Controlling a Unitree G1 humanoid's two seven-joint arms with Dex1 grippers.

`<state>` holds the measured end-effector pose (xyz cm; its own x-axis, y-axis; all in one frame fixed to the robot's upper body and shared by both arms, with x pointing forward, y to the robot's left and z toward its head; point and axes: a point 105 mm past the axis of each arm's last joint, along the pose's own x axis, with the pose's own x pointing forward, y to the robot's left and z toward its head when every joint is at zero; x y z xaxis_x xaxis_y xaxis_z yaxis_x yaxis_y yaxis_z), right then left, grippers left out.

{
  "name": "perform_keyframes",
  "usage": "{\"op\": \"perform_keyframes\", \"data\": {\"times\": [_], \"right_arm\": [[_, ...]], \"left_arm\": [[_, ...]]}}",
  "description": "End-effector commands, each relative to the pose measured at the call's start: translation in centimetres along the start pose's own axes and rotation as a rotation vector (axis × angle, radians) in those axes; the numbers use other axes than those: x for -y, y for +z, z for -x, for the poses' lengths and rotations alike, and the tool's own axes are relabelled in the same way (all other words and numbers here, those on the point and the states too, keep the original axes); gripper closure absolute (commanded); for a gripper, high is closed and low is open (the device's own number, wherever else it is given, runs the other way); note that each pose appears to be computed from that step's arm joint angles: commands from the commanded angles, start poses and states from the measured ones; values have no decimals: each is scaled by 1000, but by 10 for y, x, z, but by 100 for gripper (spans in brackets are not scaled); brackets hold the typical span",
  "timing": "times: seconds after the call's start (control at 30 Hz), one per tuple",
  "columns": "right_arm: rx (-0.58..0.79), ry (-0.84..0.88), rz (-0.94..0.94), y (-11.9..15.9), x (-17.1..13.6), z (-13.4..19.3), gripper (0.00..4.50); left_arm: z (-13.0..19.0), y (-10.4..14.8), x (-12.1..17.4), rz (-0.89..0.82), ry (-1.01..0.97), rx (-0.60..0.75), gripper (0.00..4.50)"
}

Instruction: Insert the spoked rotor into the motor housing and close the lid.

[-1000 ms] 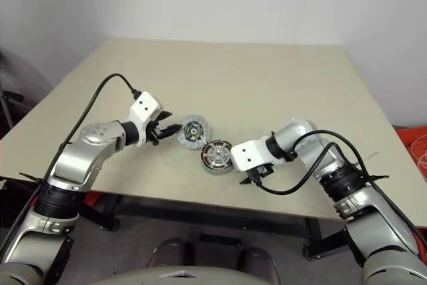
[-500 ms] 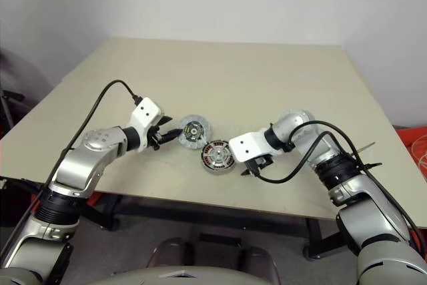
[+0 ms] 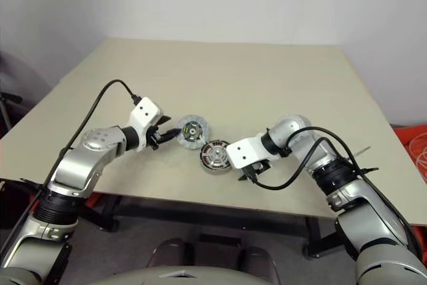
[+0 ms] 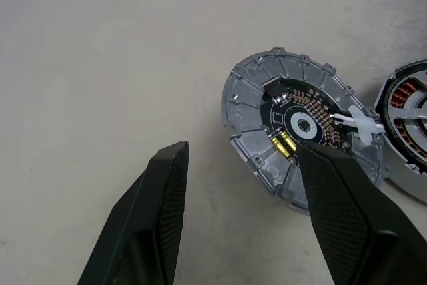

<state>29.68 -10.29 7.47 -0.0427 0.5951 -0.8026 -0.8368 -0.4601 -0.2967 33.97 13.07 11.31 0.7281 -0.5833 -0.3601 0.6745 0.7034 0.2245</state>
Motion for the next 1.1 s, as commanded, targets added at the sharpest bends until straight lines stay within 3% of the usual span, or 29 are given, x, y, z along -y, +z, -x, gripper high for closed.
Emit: {"op": "perform_keyframes", "data": {"times": [0.03,0.17,0.23,0.5,0.7,1.1], "right_arm": [[-18,-21,33,4,12,1,141],[-31,-48,41,4,20,-1,225],[-31,-55,42,4,22,-1,299],[-34,-99,48,3,29,1,299],[-29,-116,51,4,31,4,439],[-44,-142,25,-1,33,12,450]], "left_arm": [[2,12,-5,-37,28,40,178],[3,10,-6,-29,41,42,178],[3,9,-6,-28,43,40,178],[3,8,-7,-27,49,37,178],[1,8,-8,-29,55,41,178],[0,6,-9,-26,67,40,178]]}}
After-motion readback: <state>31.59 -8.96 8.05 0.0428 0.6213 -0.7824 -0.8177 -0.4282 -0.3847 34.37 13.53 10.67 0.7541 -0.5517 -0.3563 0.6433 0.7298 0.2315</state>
